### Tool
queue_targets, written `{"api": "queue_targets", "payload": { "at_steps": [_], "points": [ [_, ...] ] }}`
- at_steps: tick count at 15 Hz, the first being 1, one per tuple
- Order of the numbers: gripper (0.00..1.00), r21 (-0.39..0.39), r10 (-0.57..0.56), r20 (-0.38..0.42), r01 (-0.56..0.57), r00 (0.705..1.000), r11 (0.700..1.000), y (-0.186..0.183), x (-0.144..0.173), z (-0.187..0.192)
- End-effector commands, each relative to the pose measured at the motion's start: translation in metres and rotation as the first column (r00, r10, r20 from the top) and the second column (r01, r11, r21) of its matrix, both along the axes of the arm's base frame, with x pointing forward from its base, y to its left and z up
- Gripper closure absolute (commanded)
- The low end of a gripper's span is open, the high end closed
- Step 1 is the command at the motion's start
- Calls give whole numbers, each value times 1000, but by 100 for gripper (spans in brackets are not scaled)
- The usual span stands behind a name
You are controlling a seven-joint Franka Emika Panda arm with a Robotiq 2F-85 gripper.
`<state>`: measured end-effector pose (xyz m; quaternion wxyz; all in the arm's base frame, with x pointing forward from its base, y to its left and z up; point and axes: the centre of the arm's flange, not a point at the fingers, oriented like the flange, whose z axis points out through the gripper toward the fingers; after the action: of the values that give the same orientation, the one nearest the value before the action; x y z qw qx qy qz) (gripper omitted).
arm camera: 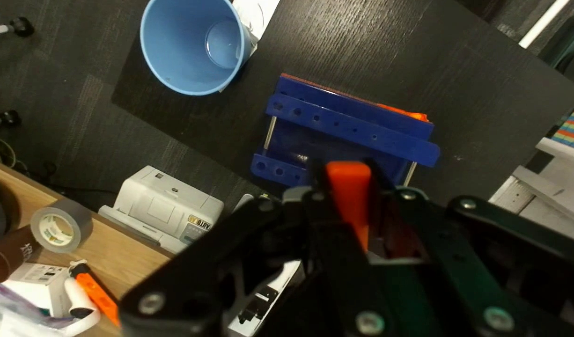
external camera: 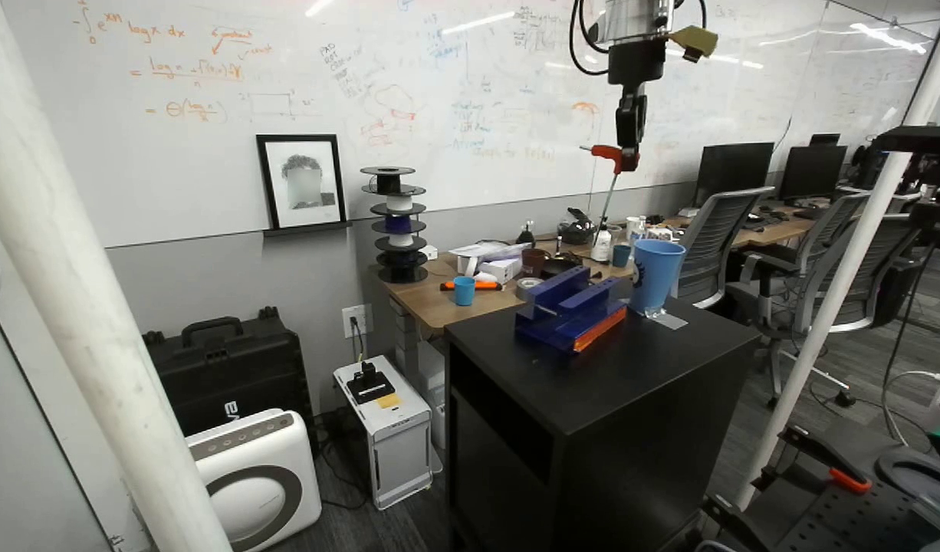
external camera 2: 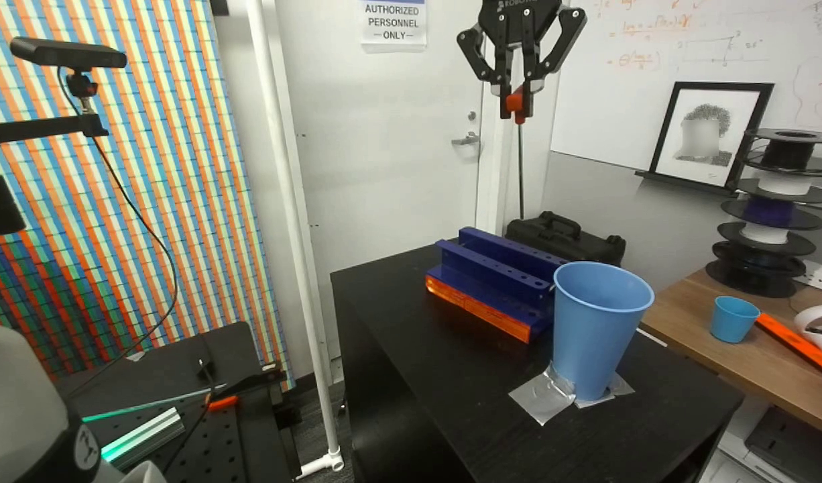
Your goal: Pick up the orange object and put it in the blue cup.
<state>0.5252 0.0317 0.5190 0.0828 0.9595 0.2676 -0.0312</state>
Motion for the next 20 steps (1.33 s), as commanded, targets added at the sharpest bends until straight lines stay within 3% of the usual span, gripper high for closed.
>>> {"api": "queue_targets", "payload": {
  "at_steps": [1, 6, 11, 14, 20],
  "points": [
    [84, -43, -137, 44, 139, 990, 989, -9, -14, 31],
    [84, -70, -311, 33, 312, 950, 947, -39, -36, 34],
    [84, -73, -449, 32, 450, 893, 890, -71, -45, 11],
    [84, -77, -504, 23, 504, 863, 860, -87, -46, 0],
    [85, -112, -561, 92, 568, 823, 815, -112, -36, -6]
  ]
}}
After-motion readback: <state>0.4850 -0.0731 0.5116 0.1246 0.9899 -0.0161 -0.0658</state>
